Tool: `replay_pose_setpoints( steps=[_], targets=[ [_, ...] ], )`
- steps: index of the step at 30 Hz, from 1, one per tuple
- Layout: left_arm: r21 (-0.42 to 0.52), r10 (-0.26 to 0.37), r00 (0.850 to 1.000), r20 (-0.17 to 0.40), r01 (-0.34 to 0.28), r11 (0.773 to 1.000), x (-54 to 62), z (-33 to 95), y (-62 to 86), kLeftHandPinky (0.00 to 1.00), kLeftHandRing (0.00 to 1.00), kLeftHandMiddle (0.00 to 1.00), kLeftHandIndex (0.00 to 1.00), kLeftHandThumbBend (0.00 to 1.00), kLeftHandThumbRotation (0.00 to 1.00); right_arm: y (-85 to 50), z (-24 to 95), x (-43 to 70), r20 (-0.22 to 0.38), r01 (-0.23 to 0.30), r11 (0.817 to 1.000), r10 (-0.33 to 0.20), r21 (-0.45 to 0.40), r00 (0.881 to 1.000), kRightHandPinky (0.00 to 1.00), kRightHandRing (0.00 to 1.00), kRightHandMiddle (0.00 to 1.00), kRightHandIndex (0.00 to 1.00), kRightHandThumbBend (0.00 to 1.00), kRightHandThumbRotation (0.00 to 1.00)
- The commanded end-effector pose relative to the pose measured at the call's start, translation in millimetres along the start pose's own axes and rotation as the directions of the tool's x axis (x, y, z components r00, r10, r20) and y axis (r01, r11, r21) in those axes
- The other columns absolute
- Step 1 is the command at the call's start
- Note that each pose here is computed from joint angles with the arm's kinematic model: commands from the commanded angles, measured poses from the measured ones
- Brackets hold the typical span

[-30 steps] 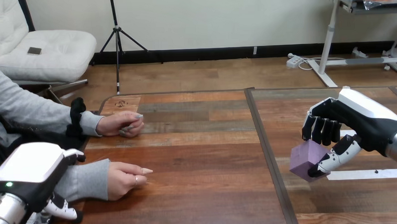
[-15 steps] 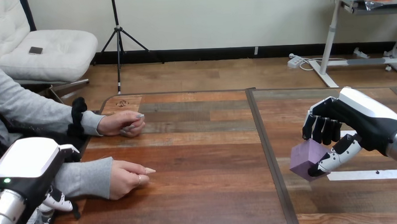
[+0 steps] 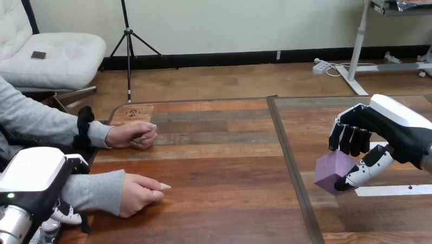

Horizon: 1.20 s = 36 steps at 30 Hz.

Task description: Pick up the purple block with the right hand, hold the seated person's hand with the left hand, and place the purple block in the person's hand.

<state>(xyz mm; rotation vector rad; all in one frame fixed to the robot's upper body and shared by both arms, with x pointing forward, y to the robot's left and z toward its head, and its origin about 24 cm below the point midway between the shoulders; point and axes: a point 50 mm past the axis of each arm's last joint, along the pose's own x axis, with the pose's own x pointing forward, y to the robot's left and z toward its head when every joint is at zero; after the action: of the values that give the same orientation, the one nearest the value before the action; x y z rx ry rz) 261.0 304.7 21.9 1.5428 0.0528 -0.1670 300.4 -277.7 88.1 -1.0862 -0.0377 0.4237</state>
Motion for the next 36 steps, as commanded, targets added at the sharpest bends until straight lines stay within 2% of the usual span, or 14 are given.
replay_pose_setpoints(
  steps=[1,15,25,36],
  targets=[
    [-0.030,0.030,0.999,0.012,-0.029,0.999,11.3,11.5,-2.1,0.49,0.57,0.62,0.62,1.00,0.00,-25.5,13.4,7.6,0.064,0.108,0.994,-0.108,0.003,0.992,0.36,0.38,0.41,0.41,0.91,0.00],
    [-0.061,0.019,1.000,0.009,-0.018,0.998,16.8,16.1,-6.9,0.47,0.54,0.58,0.59,0.99,0.00,-26.1,14.6,7.1,0.074,0.116,0.993,-0.116,0.013,0.990,0.35,0.38,0.41,0.41,0.91,0.00],
    [-0.095,0.028,0.999,0.025,-0.026,0.995,18.1,19.3,-9.1,0.45,0.52,0.55,0.56,0.97,0.00,-26.0,14.4,6.6,0.074,0.116,0.993,-0.117,0.016,0.990,0.35,0.37,0.41,0.41,0.91,0.00],
    [-0.085,0.032,0.998,0.048,-0.028,0.996,19.7,21.9,-12.1,0.40,0.46,0.49,0.50,0.93,0.00,-26.0,14.1,6.5,0.065,0.119,0.993,-0.120,0.015,0.991,0.35,0.38,0.41,0.41,0.91,0.00]
  ],
)
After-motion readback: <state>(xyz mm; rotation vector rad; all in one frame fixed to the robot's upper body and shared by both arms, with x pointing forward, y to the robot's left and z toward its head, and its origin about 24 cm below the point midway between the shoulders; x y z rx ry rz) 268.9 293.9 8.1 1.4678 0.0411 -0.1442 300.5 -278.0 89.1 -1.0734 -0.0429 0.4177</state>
